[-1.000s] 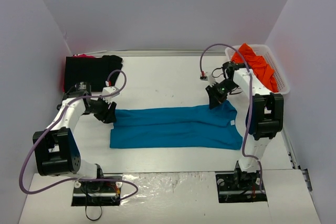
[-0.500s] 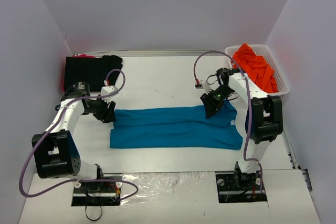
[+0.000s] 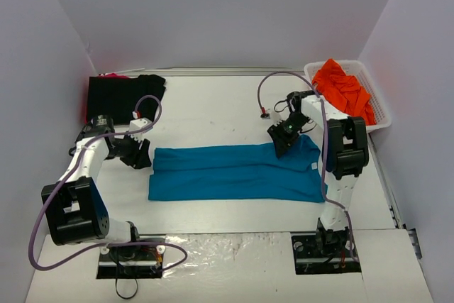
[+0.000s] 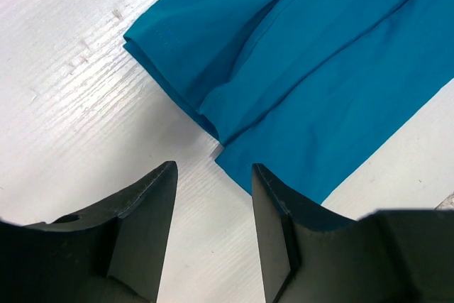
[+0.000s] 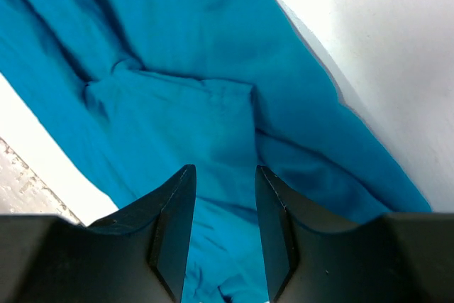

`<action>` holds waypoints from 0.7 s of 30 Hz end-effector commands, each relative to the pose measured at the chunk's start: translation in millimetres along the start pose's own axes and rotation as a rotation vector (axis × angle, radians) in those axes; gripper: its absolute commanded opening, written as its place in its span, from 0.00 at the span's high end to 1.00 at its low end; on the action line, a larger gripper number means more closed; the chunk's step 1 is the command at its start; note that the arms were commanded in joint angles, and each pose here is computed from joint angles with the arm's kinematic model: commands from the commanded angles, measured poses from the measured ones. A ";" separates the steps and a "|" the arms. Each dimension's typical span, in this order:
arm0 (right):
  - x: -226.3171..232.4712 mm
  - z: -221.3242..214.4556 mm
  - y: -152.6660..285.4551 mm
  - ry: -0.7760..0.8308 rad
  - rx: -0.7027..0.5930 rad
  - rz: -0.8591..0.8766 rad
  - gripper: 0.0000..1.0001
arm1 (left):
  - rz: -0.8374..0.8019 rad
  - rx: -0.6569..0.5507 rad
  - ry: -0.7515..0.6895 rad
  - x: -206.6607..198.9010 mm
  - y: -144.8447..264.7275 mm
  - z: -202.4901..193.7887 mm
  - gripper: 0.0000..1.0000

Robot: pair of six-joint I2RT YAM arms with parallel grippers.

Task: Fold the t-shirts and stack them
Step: Fold the other side of the tshirt into a rectangle

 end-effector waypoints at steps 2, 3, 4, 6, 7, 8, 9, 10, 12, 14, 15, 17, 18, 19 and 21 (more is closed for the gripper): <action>-4.3 -4.5 0.8 -0.011 0.022 0.014 0.65 | -0.001 -0.048 -0.039 -4.5 11.1 11.5 0.55; -4.6 -5.2 -0.9 -0.011 0.023 0.018 0.65 | 0.000 -0.050 -0.041 -4.4 11.1 11.7 0.55; -5.5 -7.0 -3.6 -0.015 0.027 0.024 0.64 | 0.002 -0.047 -0.040 -3.7 10.6 11.1 0.55; -6.0 -9.3 -7.3 -0.016 0.029 0.033 0.64 | 0.000 -0.040 -0.038 -2.7 9.0 9.6 0.55; -6.0 -11.4 -10.4 -0.019 0.036 0.042 0.64 | 0.001 -0.036 -0.037 -2.1 8.6 8.8 0.55; -6.0 -11.9 -11.6 -0.021 0.036 0.045 0.64 | 0.000 -0.029 -0.032 -2.1 8.1 7.5 0.55; -5.3 -13.3 -13.3 -0.023 0.038 0.052 0.64 | -0.001 -0.027 -0.032 -1.7 7.6 7.2 0.55; -4.8 -13.8 -14.9 -0.023 0.037 0.058 0.64 | -0.001 -0.027 -0.032 -1.6 7.3 6.9 0.55; -4.3 -13.8 -15.1 -0.022 0.034 0.059 0.64 | -0.002 -0.029 -0.030 -1.5 6.4 6.5 0.55; -3.9 -15.1 -16.1 -0.025 0.034 0.062 0.66 | -0.008 -0.030 -0.027 -2.4 6.8 6.5 0.55; -3.2 -15.1 -16.5 -0.025 0.035 0.062 0.66 | -0.007 -0.031 -0.028 -2.5 7.1 6.7 0.55; -2.5 -16.6 -17.6 -0.027 0.038 0.065 0.78 | -0.011 -0.033 -0.027 -3.7 7.3 6.6 0.55; -2.8 -16.6 -17.6 -0.028 0.039 0.063 0.89 | -0.010 -0.036 -0.030 -4.4 7.9 6.3 0.55; -2.0 -16.5 -17.0 -0.028 0.037 0.064 0.94 | -0.010 -0.036 -0.030 -4.6 8.0 5.9 0.55; -1.0 -14.8 -16.3 -0.029 0.028 0.065 1.00 | -0.010 -0.039 -0.033 -5.4 8.8 6.2 0.55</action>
Point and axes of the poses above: each gripper's point midway between its finger pads, its own y axis back along the fingers, its own x axis along the line the jaws close on, z = x × y, the point moved 3 cm from there along y, back along the fingers, and after that the axes turned 14 degrees about y, right-handed, at the moved point
